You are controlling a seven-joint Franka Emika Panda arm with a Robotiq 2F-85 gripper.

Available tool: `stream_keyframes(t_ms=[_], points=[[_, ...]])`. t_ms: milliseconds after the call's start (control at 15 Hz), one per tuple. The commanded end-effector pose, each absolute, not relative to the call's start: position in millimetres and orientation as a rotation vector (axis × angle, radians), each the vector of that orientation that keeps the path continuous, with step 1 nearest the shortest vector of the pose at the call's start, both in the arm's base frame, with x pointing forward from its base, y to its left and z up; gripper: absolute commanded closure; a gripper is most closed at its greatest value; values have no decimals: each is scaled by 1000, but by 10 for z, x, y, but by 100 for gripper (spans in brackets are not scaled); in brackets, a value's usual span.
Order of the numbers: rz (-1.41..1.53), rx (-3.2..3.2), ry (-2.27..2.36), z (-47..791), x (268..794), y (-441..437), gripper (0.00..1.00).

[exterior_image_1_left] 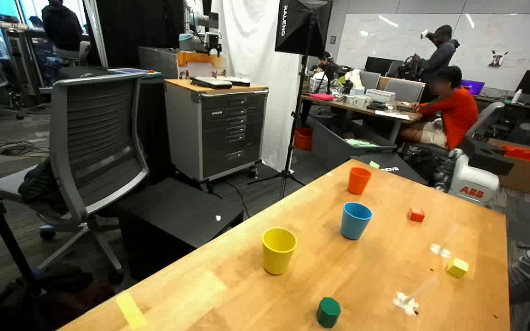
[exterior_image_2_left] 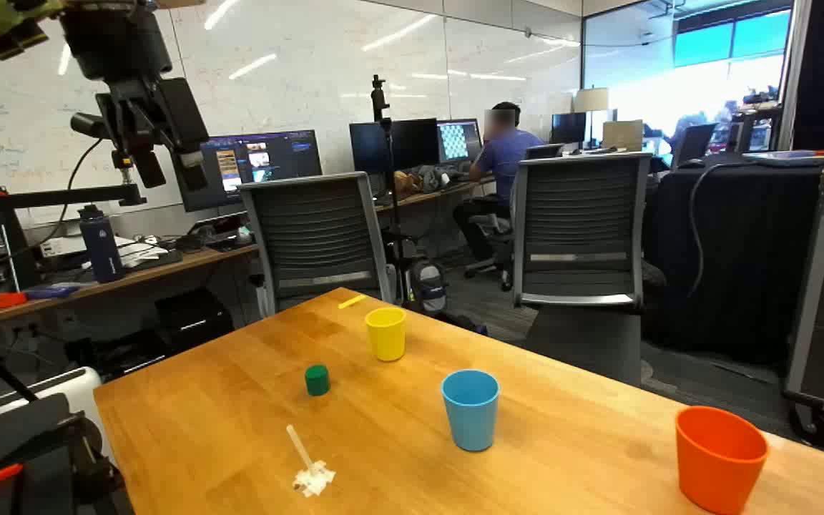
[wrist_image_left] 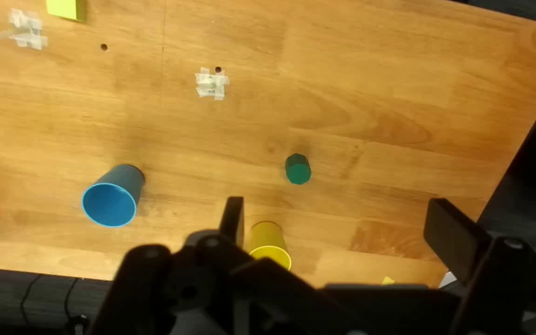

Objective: Put the yellow cup in the blue cup then pick the orange cup and put it in the yellow cup

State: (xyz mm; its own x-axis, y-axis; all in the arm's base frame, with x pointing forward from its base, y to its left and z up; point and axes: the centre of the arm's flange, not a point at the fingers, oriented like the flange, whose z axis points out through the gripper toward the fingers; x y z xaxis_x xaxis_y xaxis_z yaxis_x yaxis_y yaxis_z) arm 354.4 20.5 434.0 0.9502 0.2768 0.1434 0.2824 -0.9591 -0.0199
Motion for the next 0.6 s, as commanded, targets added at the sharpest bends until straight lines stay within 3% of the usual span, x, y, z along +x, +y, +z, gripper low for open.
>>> stream_keyframes(t_ms=[0, 467, 533], points=[[-218, -3062, -439, 4345, 3546, 205, 0], [-185, -3064, -430, 4312, 3619, 159, 0], [-144, -3149, -256, 3940, 3715, 281, 0]])
